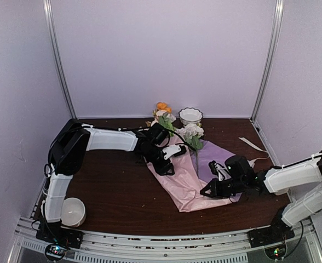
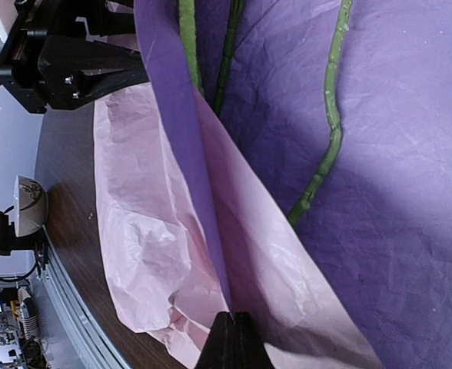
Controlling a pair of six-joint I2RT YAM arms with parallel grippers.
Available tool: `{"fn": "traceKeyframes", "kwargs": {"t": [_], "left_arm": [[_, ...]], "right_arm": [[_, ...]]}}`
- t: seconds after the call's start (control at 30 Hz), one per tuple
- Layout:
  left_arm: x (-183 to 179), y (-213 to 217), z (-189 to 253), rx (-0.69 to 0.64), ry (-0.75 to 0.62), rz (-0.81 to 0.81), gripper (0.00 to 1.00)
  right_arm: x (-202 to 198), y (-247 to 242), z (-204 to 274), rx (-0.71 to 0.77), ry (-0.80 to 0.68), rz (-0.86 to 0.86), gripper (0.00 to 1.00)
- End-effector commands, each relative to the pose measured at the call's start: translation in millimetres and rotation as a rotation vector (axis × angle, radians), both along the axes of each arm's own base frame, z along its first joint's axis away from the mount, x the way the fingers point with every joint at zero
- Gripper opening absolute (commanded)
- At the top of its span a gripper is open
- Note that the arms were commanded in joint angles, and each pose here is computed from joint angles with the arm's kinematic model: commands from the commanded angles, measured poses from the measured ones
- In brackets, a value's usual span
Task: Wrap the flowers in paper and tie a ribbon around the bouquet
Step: Adjust the 2/3-folded wrapping paper at the center of the board.
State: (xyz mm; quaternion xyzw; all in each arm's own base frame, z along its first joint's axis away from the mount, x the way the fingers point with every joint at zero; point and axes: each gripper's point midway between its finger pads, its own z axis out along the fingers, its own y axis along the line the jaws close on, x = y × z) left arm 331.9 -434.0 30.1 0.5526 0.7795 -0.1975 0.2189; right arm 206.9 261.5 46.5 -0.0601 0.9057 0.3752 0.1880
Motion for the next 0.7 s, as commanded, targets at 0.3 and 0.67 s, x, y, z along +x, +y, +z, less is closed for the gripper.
{"fn": "traceKeyframes", "kwargs": {"t": [0.3, 0.67], "left_arm": [[-15.3, 11.1, -18.4, 0.037, 0.054, -0.055, 0.48], [-15.9, 11.0, -15.0, 0.028, 0.05, -0.058, 0.48]], "right_arm": [[-5.1, 14.5, 69.1, -0.109, -0.2, 0.167, 0.11], [-17.3, 67.6, 11.6, -0.133, -0.131, 0.33, 0.05]]}}
